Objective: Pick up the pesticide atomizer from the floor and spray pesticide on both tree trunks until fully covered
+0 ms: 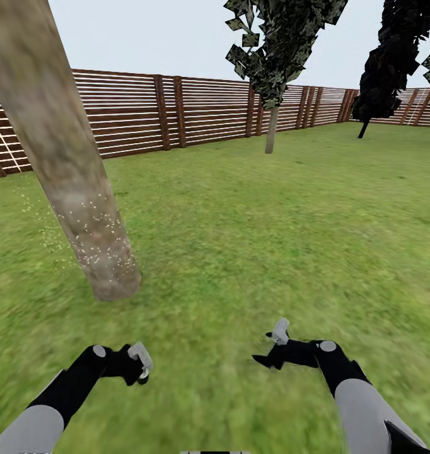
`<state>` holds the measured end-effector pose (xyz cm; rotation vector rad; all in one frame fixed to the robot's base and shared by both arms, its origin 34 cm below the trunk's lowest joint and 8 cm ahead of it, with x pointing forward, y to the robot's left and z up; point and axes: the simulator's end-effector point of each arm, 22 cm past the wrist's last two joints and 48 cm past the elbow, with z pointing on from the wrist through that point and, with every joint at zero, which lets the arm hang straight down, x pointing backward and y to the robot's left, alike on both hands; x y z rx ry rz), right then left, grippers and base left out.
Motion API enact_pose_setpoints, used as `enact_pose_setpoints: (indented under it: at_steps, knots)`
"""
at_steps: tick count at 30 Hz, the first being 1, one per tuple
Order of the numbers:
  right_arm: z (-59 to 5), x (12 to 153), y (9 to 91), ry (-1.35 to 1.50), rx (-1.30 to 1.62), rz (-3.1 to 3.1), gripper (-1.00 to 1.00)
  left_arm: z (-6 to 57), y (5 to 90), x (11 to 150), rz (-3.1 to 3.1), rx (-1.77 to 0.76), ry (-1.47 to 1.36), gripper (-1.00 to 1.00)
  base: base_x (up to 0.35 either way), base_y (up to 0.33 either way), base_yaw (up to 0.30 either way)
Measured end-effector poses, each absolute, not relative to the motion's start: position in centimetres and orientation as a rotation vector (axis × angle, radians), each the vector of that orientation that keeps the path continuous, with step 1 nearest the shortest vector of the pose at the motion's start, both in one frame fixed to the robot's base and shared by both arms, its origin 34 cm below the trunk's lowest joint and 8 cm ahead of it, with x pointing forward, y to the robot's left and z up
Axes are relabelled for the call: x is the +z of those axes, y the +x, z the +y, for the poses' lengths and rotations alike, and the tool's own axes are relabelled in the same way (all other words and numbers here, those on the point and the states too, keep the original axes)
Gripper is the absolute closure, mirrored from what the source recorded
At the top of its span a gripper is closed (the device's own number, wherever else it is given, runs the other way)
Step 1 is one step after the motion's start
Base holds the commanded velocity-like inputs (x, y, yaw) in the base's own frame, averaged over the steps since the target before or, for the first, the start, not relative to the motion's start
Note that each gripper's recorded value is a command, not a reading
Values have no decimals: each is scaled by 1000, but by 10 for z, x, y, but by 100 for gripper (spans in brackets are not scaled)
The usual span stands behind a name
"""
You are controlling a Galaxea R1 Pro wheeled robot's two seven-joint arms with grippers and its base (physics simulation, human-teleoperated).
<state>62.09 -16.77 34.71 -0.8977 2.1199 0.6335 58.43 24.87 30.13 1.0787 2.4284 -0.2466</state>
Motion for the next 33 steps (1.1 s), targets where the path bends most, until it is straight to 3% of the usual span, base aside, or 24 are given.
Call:
enact_pose_setpoints:
  at_steps: [3, 8, 11, 25, 33]
  knots:
    - [-276, 322, 645, -389, 243, 2201, -100, 257, 596, 308, 2425, -283, 847, 100, 0, 0, 0]
    - [-365, 269, 531, -67, -53, 2169, -100, 332, 591, 280, 2283, -6, 288, 100, 0, 0, 0]
    - [-393, 261, 495, 62, -120, 2177, -100, 363, 560, 254, 2308, 136, 139, 100, 0, 0, 0]
    - [-383, 248, 456, 95, -97, 2208, -100, 351, 560, 259, 2290, 139, 13, 100, 0, 0, -36]
    - [-342, 270, 423, 9, -42, 2099, -100, 341, 567, 281, 2281, 122, 5, 100, 0, 0, -61]
